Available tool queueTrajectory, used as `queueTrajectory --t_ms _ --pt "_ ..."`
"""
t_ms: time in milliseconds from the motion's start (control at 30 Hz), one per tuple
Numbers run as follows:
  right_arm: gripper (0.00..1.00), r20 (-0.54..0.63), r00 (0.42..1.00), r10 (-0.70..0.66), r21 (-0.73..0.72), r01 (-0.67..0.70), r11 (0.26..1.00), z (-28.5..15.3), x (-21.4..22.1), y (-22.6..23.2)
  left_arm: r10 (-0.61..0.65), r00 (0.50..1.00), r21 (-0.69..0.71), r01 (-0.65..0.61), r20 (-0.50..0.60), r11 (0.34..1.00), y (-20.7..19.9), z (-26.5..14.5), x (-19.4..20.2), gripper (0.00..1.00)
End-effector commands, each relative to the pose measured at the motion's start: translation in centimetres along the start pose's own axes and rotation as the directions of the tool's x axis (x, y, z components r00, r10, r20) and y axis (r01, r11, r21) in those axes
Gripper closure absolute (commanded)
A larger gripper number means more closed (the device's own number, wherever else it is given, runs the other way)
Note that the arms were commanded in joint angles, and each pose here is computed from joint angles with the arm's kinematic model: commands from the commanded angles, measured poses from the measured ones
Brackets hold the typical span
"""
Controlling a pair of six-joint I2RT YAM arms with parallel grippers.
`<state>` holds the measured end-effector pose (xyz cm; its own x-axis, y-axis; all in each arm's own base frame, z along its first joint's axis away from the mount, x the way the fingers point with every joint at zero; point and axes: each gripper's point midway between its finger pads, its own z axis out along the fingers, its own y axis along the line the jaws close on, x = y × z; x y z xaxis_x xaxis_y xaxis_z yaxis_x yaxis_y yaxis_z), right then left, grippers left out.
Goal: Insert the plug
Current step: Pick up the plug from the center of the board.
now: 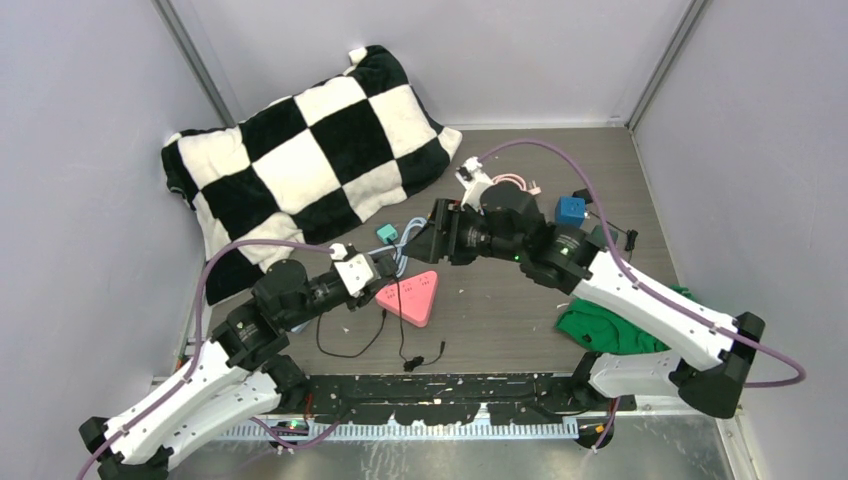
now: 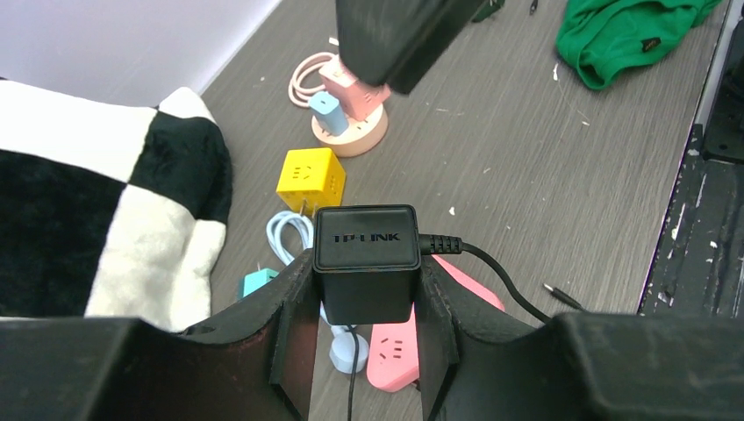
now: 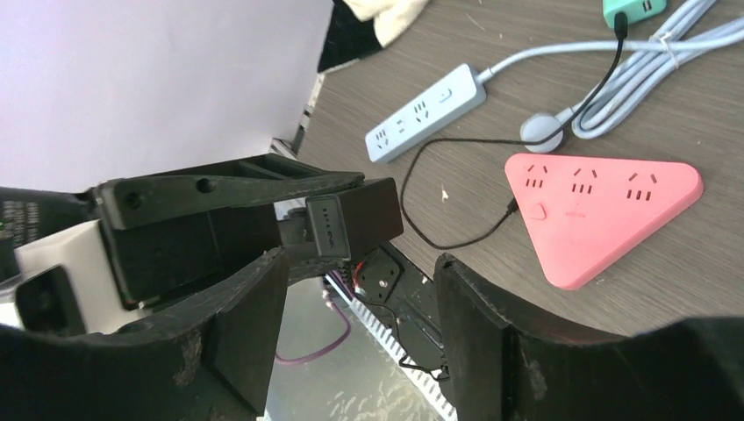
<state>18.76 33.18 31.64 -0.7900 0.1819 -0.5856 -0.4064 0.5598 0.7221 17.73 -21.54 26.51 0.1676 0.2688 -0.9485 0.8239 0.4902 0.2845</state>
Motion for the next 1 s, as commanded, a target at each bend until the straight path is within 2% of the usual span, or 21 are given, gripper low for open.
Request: queueTrajectory --t_ms 0,567,733,967 --pt "0.33 0.012 0.999 -0.033 0.001 0.033 0.999 1.0 -0.6 1.2 0.018 0.999 -0.013 -0.017 0.039 1.000 0.6 -0.2 -1.9 0.77" --pt "0.51 -0.111 0.993 -0.049 0.091 0.059 0.994 6.0 2.4 -0.4 0.014 1.000 0.007 -0.014 0.025 1.000 0.2 0.1 -1.2 0.76" --pt "0.53 -0.153 0.986 -0.063 0.100 0.079 0.992 6.6 3.3 -0.8 0.013 1.000 0.015 -0.013 0.019 1.000 0.1 0.2 -1.0 0.76" --pt "0.51 -0.200 0.978 -0.060 0.021 0.066 0.998 6.8 4.5 0.5 0.014 1.000 0.018 -0.014 0.008 1.000 0.0 0.3 -0.7 0.76"
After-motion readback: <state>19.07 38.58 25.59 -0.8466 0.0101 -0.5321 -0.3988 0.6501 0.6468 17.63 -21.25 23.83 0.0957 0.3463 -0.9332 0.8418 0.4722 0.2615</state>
